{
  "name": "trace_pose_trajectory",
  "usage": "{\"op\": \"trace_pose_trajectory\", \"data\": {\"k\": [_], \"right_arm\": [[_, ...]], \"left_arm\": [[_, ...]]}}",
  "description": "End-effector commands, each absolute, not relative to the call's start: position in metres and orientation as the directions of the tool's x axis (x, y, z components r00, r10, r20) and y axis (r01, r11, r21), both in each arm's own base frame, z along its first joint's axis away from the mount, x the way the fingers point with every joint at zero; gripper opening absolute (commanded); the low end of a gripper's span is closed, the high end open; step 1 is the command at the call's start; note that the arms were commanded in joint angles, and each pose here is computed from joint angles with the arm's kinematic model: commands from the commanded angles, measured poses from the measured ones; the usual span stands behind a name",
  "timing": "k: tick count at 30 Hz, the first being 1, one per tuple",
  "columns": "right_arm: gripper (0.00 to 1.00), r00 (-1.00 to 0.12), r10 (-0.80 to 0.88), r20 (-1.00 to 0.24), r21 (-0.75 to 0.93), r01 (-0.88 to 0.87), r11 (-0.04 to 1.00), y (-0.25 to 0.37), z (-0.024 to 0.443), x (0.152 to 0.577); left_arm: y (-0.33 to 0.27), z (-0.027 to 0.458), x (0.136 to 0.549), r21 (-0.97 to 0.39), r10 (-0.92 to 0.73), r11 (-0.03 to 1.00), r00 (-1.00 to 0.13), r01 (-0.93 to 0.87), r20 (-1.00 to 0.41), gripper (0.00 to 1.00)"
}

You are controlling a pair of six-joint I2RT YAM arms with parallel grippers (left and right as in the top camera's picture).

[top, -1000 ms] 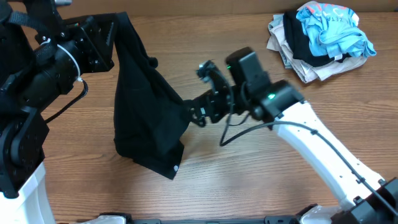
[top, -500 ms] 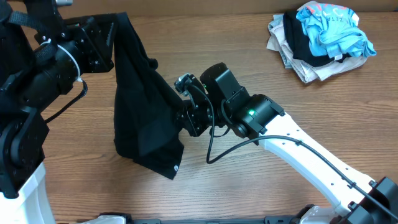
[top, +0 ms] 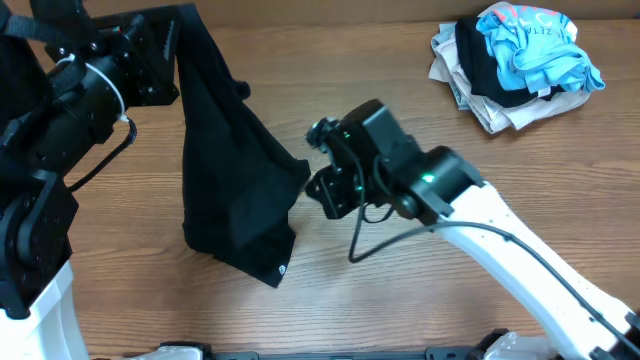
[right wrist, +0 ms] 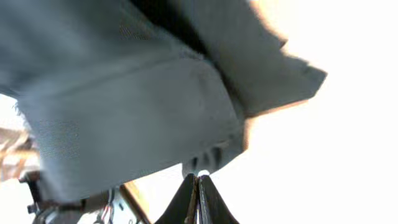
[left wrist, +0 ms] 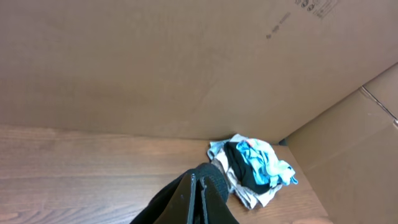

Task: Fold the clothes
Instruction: 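Grasp the hanging shirt's other corner with the right gripper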

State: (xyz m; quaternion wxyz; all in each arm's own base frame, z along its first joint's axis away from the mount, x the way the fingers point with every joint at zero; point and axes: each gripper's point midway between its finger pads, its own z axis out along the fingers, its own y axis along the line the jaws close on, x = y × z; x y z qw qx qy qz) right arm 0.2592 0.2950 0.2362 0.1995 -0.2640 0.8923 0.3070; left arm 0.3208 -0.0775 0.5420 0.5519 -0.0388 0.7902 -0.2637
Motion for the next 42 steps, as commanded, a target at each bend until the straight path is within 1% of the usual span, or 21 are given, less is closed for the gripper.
{"op": "trace_pose_trajectory", "data": {"k": [1, 2, 3, 6, 7, 10, 12, 16, 20, 26, 31, 39, 42], "right_arm": [[0.19, -0.729, -0.293, -0.619, 0.351, -0.591, 0.726, 0.276, 0.274, 0.270], [0.26, -0.734, -0.297, -0.611, 0.345, -0.584, 0.734, 0.275, 0.269, 0.271], [0.31, -0.738, -0.299, -0.605, 0.340, -0.580, 0.740, 0.275, 0.264, 0.273], [0.40, -0.762, -0.307, -0.571, 0.338, -0.558, 0.757, 0.281, 0.238, 0.283], [0.41, -0.771, -0.308, -0.558, 0.338, -0.550, 0.764, 0.284, 0.229, 0.287], [0.43, -0.794, -0.318, -0.519, 0.335, -0.531, 0.779, 0.294, 0.199, 0.302], [0.46, -0.820, -0.289, -0.494, 0.347, -0.491, 0.799, 0.298, 0.180, 0.316], [0.50, -0.872, -0.199, -0.447, 0.381, -0.387, 0.840, 0.294, 0.149, 0.345], [0.55, -0.902, -0.146, -0.406, 0.389, -0.316, 0.865, 0.287, 0.124, 0.362], [0.56, -0.924, -0.100, -0.370, 0.406, -0.257, 0.877, 0.294, 0.096, 0.373], [0.56, -0.961, -0.039, -0.274, 0.405, -0.152, 0.902, 0.294, 0.064, 0.368], [0.57, -0.989, -0.066, -0.136, 0.459, -0.121, 0.880, 0.318, 0.033, 0.340], [0.59, -0.988, -0.093, -0.126, 0.462, -0.141, 0.876, 0.329, 0.028, 0.330]], "left_arm": [[-0.078, 0.553, 0.316, -0.430, -0.334, 0.867, -0.345, 0.254, -0.877, 0.04], [-0.078, 0.552, 0.316, -0.426, -0.329, 0.868, -0.349, 0.253, -0.878, 0.04], [-0.078, 0.551, 0.316, -0.414, -0.315, 0.873, -0.350, 0.259, -0.882, 0.04], [-0.078, 0.540, 0.313, -0.372, -0.261, 0.891, -0.376, 0.261, -0.889, 0.04], [-0.075, 0.534, 0.312, -0.370, -0.259, 0.898, -0.394, 0.237, -0.882, 0.04], [-0.052, 0.506, 0.313, -0.336, -0.263, 0.938, -0.456, 0.085, -0.850, 0.04], [-0.027, 0.478, 0.312, -0.263, -0.263, 0.962, -0.517, -0.076, -0.814, 0.04], [0.003, 0.437, 0.307, -0.143, -0.282, 0.953, -0.615, -0.266, -0.736, 0.04], [0.016, 0.411, 0.312, -0.050, -0.278, 0.941, -0.683, -0.334, -0.676, 0.04], [0.021, 0.379, 0.331, 0.008, -0.310, 0.920, -0.742, -0.391, -0.595, 0.04], [0.026, 0.369, 0.339, 0.021, -0.337, 0.905, -0.744, -0.426, -0.577, 0.04], [0.039, 0.371, 0.344, 0.024, -0.360, 0.885, -0.717, -0.464, -0.597, 0.04], [0.042, 0.372, 0.346, 0.018, -0.368, 0.881, -0.708, -0.474, -0.602, 0.04]]}}
